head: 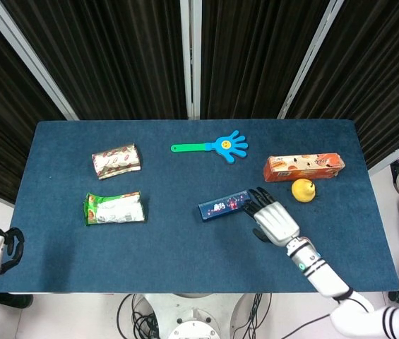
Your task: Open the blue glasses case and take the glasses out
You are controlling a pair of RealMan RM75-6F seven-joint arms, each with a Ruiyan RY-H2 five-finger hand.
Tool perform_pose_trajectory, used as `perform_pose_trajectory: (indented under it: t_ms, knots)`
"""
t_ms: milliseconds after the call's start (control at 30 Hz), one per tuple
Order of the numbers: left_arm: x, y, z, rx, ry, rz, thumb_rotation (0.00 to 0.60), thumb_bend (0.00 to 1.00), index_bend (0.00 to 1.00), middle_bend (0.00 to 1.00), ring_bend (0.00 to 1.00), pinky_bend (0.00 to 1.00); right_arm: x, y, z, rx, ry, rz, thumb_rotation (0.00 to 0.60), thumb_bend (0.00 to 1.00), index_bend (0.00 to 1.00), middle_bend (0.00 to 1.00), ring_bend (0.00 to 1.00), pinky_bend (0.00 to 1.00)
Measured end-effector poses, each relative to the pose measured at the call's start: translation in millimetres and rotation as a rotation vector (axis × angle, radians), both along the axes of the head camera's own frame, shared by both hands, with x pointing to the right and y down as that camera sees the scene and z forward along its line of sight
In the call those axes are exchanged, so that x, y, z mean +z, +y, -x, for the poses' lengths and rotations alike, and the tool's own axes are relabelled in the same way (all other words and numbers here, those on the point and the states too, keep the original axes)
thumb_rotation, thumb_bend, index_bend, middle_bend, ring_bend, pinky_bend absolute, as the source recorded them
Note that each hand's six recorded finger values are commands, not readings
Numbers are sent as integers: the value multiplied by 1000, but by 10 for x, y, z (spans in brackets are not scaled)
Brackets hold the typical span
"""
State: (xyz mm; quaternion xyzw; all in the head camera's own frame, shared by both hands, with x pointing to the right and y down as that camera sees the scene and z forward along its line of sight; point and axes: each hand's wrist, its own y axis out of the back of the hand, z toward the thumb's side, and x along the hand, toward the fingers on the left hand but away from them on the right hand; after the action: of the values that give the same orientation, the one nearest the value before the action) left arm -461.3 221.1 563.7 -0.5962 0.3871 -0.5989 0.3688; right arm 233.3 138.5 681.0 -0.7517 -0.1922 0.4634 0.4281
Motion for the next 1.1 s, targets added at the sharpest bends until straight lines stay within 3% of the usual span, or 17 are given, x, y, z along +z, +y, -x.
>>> perform_pose_trajectory:
  t_ms: [333, 700, 1100]
  knots:
    - [-1, -1, 2, -2, 5, 2, 600, 358, 688, 715, 552, 431, 383, -344, 489, -15, 56, 24, 600, 327, 286, 247, 0, 0]
    - [-1, -2, 1, -2, 7, 4, 600, 358, 688, 715, 552, 431, 462, -374, 473, -1, 72, 54, 600, 339, 286, 255, 0, 0]
    - [-2, -4, 3, -4, 11, 5, 600, 359, 688, 715, 552, 430, 493, -401, 496, -1, 83, 84, 600, 476, 330, 294, 0, 0]
